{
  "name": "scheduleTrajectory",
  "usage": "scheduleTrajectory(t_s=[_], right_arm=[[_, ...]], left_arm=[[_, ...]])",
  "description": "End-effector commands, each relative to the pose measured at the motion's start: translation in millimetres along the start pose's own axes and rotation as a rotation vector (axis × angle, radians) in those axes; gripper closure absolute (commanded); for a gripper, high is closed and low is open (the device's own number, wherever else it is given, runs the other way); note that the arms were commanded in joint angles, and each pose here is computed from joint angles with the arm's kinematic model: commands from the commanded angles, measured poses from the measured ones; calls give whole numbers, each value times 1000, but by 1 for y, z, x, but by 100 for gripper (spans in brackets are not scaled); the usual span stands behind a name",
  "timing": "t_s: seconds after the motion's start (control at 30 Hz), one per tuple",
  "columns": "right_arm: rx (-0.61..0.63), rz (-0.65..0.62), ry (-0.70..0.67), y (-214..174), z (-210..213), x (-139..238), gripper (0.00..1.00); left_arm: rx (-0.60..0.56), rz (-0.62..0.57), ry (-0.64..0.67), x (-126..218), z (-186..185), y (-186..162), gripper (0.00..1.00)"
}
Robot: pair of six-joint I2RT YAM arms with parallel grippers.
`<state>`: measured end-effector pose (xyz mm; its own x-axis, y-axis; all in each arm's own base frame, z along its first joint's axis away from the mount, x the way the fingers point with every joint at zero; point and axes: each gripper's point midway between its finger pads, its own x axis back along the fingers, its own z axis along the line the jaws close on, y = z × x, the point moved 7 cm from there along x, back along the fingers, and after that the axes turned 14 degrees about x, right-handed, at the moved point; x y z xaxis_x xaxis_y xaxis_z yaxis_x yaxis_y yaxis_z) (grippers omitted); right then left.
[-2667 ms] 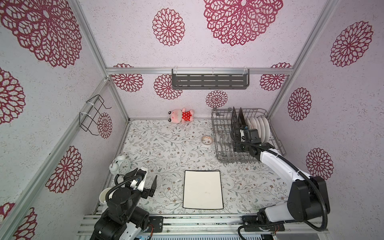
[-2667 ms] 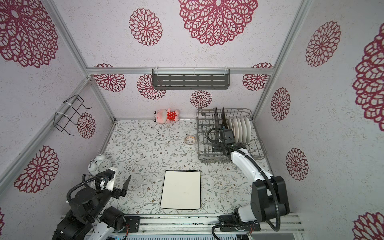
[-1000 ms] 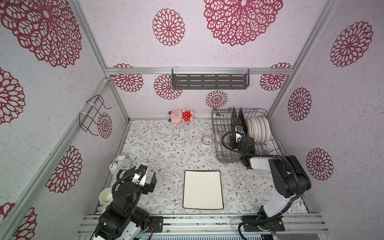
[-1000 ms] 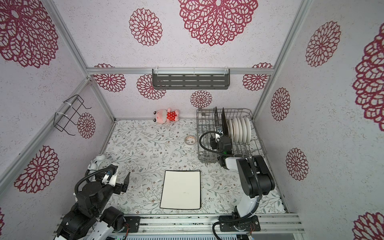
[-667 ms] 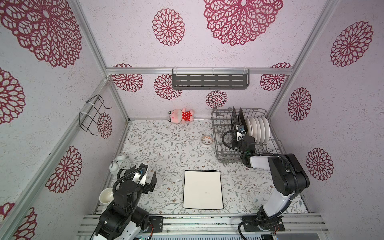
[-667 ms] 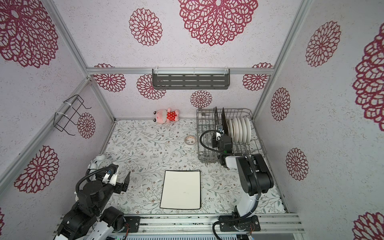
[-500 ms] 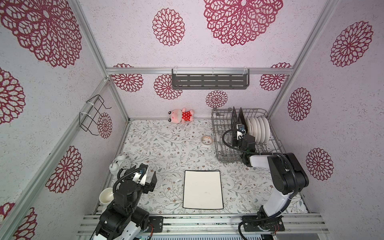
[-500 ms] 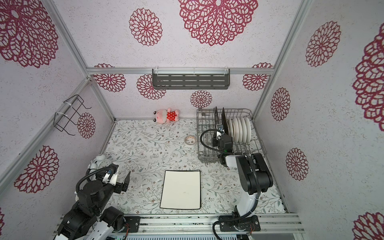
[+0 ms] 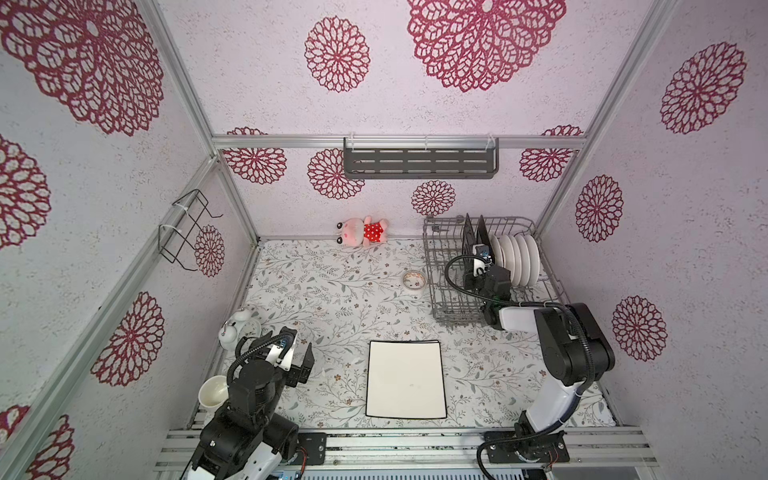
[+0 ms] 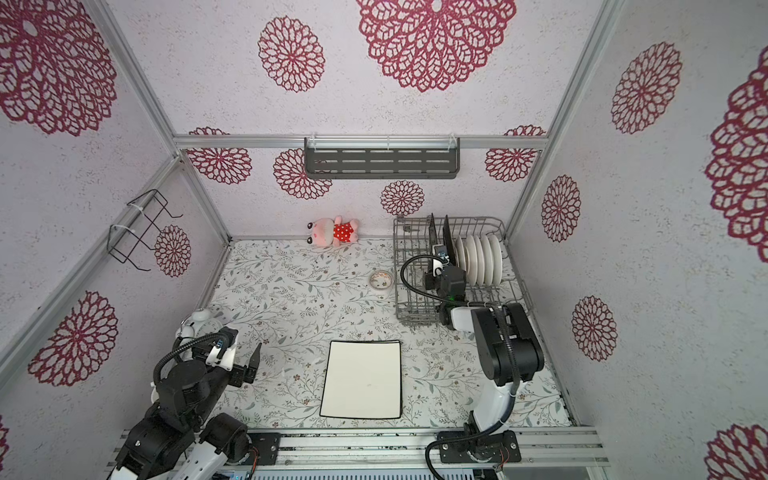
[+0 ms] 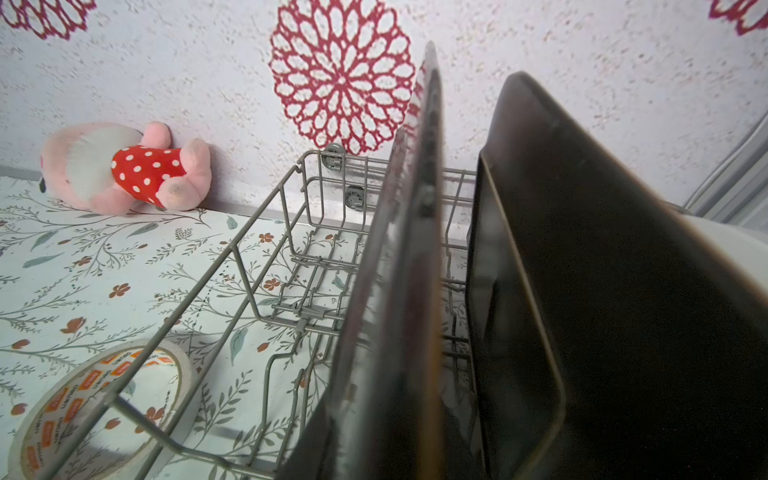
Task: Unload the plates from the dish rack
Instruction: 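Lower the right gripper onto the black square plate's top rim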
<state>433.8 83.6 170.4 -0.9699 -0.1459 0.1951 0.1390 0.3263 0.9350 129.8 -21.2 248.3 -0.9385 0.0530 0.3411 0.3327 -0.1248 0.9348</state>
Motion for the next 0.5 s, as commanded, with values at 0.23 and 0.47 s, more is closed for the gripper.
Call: scheduleTrajectory(t_s=[0.23, 0.47], right_arm=[[-20, -43, 8, 10, -8, -5, 85], [-20, -42, 24, 10, -8, -6, 95]], left_arm=[[2, -6, -2, -4, -2, 0, 3], [3, -10, -1, -3, -2, 1, 3]])
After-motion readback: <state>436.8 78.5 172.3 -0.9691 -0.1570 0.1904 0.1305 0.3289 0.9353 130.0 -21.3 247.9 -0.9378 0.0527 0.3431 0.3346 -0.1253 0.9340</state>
